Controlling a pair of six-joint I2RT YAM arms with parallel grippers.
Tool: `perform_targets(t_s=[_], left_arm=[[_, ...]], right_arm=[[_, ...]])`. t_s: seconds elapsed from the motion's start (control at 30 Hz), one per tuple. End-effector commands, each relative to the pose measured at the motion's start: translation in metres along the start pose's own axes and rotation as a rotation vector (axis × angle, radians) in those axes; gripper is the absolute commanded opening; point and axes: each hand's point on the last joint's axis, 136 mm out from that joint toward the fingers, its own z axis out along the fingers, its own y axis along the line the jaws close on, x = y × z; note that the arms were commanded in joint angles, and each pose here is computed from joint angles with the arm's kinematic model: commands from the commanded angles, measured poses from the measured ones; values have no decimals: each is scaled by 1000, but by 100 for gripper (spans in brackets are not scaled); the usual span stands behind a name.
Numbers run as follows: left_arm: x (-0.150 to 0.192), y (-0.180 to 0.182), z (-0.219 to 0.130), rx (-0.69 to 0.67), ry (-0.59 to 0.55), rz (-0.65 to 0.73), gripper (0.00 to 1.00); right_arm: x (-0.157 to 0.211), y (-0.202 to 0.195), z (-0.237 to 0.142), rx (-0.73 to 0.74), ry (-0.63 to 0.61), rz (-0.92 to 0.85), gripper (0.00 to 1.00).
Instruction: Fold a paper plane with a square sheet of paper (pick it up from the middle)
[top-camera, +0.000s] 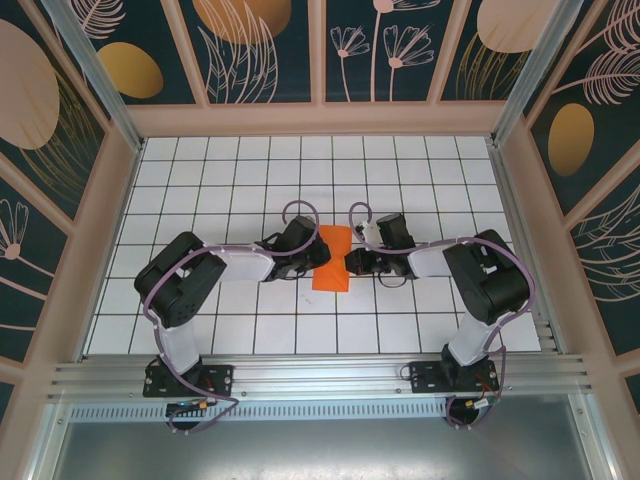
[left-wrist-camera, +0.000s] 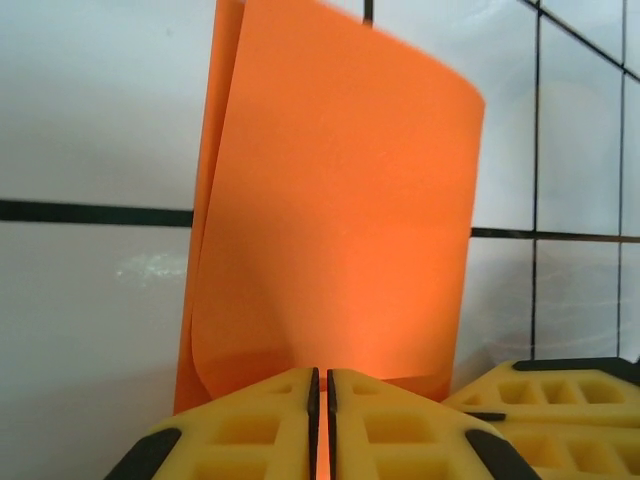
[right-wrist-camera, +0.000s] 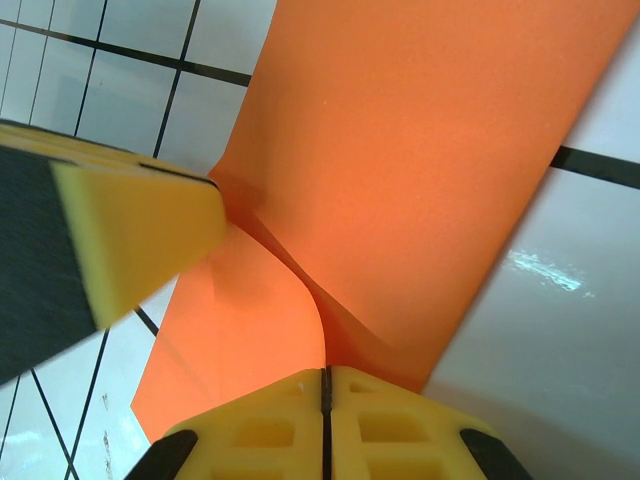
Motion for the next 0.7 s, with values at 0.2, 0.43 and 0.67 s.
perform_targets(t_s=[0.2,0.43,0.67], left_arm=[[-15,-5,-2,-2,-22,19,15],[-1,12,9,-19,10,2,15],[7,24,13,-45,20,0,15]], right_arm=[[22,-21,15,84,58,12,11],[21,-21,15,84,56,12,11],[22,-22,16,87,58,13,11]])
